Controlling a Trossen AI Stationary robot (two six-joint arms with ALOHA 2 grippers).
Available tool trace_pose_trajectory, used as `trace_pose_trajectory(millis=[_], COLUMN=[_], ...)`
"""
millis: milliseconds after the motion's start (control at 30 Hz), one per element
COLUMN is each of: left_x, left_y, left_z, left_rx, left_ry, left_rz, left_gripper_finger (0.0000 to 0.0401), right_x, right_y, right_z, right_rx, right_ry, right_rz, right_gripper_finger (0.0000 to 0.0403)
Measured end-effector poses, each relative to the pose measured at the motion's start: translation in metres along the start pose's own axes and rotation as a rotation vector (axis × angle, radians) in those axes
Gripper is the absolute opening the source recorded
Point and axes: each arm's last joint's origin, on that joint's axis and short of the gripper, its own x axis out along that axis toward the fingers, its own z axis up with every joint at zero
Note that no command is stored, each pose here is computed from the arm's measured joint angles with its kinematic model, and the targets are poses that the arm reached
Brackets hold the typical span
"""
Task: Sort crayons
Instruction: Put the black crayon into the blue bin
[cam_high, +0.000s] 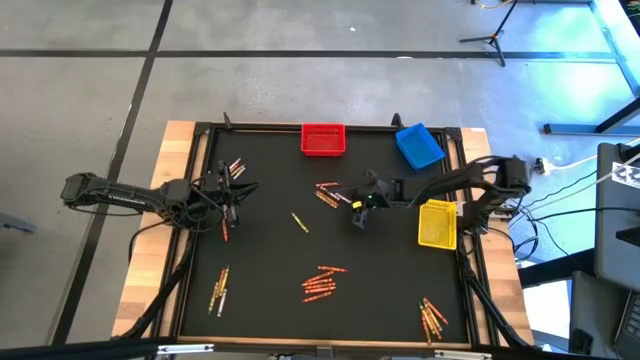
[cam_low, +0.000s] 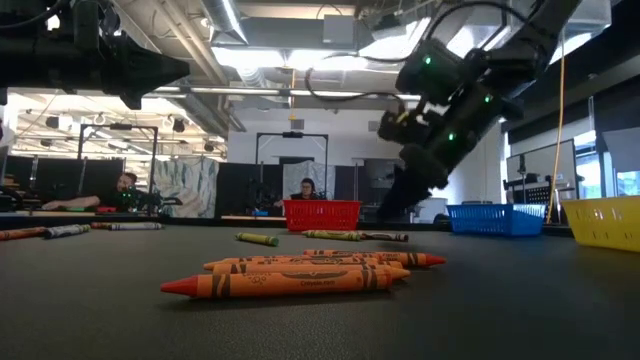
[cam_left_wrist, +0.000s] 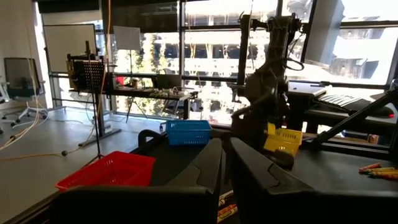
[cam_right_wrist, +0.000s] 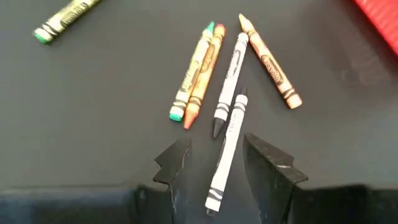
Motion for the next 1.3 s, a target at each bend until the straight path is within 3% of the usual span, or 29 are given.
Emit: trace_pose_trajectory(millis=[367, 567, 733, 967, 1100, 1300], left_x=[0.000, 0.000, 0.000, 0.000, 0.000, 0.000], left_y=[0.000, 0.000, 0.000, 0.000, 0.000, 0.000], left_z=[0.000, 0.000, 0.000, 0.000, 0.000, 0.000], left_rx=[-0.001, 0.000, -0.001, -0.001, -0.001, -0.001], left_ry=[0.000, 0.001, 0.000, 0.001, 0.001, 0.001], left_rz=[0.000, -0.001, -0.001, 0.000, -0.001, -0.001], left_gripper_finger=[0.0025, 0.0025, 0.0025, 0.0025, 0.0025, 0.0025], right_x=[0.019, 0.020, 0.019, 0.019, 0.016, -0.011], right_y=[0.000, 0.001, -0.001, -0.002, -0.003, -0.008], right_z=[-0.011, -0.011, -0.014, -0.016, -0.014, -0.003], right_rx=[0.022, 0.018, -0.072, -0.081, -0.080, -0.075], right_ry=[0.032, 0.034, 0.079, 0.090, 0.077, 0.058], right_rz=[-0.038, -0.027, -0.072, -0.109, -0.124, -0.162], right_gripper_finger=[0.0127, 0.0063, 0.0011, 0.0027, 0.0016, 0.0007])
